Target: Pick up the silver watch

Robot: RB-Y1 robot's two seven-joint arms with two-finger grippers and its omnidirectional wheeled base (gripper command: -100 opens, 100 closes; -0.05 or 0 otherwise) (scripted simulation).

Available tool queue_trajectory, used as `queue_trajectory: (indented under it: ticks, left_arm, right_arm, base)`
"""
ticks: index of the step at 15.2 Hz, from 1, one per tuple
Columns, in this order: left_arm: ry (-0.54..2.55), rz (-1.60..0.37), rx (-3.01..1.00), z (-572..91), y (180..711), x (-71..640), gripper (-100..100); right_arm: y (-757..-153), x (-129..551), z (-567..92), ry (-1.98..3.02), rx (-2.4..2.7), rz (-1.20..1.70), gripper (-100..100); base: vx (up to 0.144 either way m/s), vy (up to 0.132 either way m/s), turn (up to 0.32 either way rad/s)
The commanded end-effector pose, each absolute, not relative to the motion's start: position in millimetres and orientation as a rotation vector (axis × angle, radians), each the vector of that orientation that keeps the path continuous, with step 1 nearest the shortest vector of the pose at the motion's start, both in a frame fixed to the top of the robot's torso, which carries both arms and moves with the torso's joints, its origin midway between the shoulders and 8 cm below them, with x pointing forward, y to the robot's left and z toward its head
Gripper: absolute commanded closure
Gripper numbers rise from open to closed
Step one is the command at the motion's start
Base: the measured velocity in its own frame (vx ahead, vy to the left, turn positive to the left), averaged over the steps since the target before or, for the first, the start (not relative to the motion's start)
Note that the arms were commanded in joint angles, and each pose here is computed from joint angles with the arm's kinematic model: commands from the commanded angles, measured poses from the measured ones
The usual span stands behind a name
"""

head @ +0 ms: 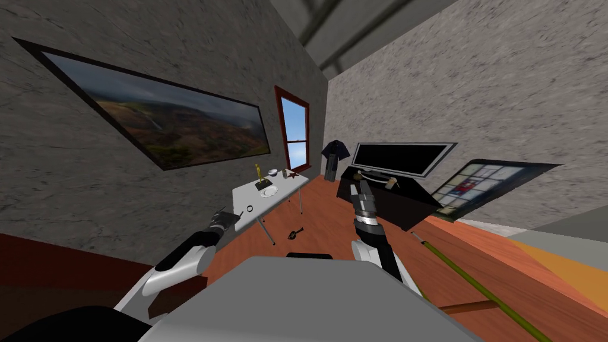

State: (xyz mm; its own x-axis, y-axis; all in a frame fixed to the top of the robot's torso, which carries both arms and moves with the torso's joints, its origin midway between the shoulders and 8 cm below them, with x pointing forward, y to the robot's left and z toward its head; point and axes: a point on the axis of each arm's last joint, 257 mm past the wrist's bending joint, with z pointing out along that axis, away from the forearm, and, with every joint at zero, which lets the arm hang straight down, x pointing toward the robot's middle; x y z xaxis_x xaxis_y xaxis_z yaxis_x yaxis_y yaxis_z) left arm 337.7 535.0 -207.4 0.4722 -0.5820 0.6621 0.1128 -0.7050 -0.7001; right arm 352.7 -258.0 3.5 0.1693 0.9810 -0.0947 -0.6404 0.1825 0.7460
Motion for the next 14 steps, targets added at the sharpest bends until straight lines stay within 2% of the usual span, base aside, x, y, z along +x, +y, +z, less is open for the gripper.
queue_trajectory:
  ticks: [1, 14]
  left_arm:
    - [0.343, -1.234, -2.084, -219.9, 545.7, 328.8, -100]
    - [0.017, -1.047, -2.351, -272.6, 603.4, 272.6, -100]
  right_arm:
    - [-258.0, 352.7, 3.5, 0.660, 0.635, 1.269, 0]
    - [-258.0, 352.7, 3.5, 0.660, 0.635, 1.269, 0]
  base:
    - [0.076, -0.068, -0.042]
    - [0.085, -0.061, -0.031]
